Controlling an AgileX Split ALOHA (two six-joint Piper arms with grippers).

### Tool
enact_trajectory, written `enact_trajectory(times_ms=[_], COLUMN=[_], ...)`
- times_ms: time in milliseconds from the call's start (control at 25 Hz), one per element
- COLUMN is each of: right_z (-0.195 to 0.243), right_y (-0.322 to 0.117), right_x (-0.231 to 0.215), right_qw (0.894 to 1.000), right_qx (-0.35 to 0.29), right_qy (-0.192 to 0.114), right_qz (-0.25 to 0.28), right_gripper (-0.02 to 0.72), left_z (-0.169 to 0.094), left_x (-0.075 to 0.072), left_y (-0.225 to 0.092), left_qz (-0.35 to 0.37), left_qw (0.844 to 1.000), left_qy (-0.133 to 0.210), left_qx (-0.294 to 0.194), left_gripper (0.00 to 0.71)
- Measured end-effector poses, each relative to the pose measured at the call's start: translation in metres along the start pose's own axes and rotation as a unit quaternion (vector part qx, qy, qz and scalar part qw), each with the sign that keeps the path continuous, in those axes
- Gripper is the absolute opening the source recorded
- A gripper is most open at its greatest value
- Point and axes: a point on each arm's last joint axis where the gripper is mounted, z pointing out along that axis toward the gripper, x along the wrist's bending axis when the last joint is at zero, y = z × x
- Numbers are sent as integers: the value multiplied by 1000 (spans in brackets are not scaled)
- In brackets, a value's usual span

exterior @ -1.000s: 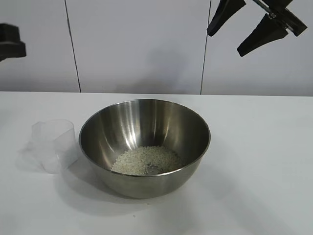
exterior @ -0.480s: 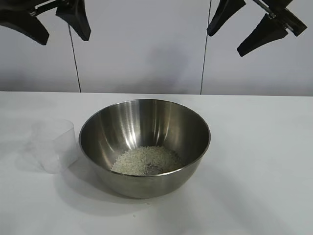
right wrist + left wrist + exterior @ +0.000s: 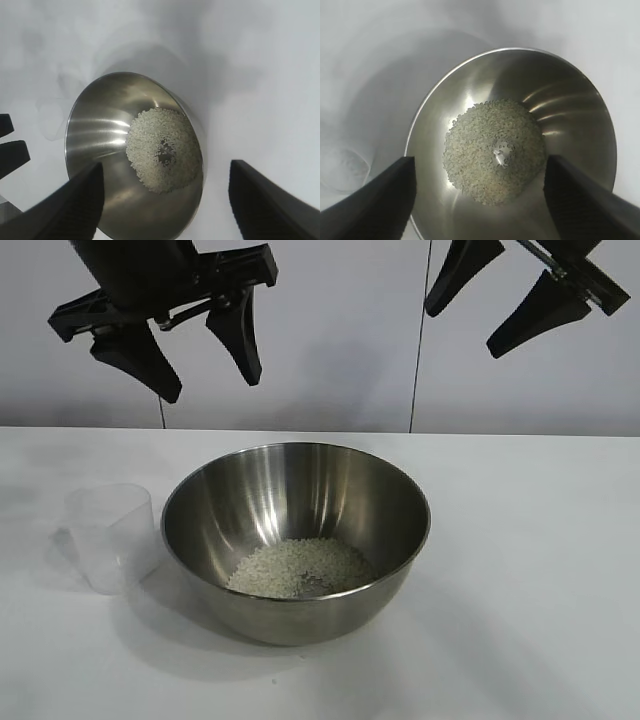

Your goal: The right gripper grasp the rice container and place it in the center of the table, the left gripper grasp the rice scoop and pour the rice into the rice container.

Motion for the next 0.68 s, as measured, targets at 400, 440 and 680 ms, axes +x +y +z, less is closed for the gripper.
enact_trajectory(times_ms=[400,440,680], right_z=[0,0,-1], right_y=[5,6,14], right_x=[-1,-1,-2], right_qw=[1000,999,997], right_qx=[-26,-34,-80], right_qy=[-4,-6,-14], right_qz=[0,0,0], right_gripper=[487,487,487], left_z=[-1,-1,-1], left_x=[0,-1,-1], left_y=[0,0,0], left_qz=[0,0,0], left_qw=[1000,1000,1000], left_qy=[-1,-1,-2], left_qx=[-2,-2,-2], left_gripper=[521,521,521])
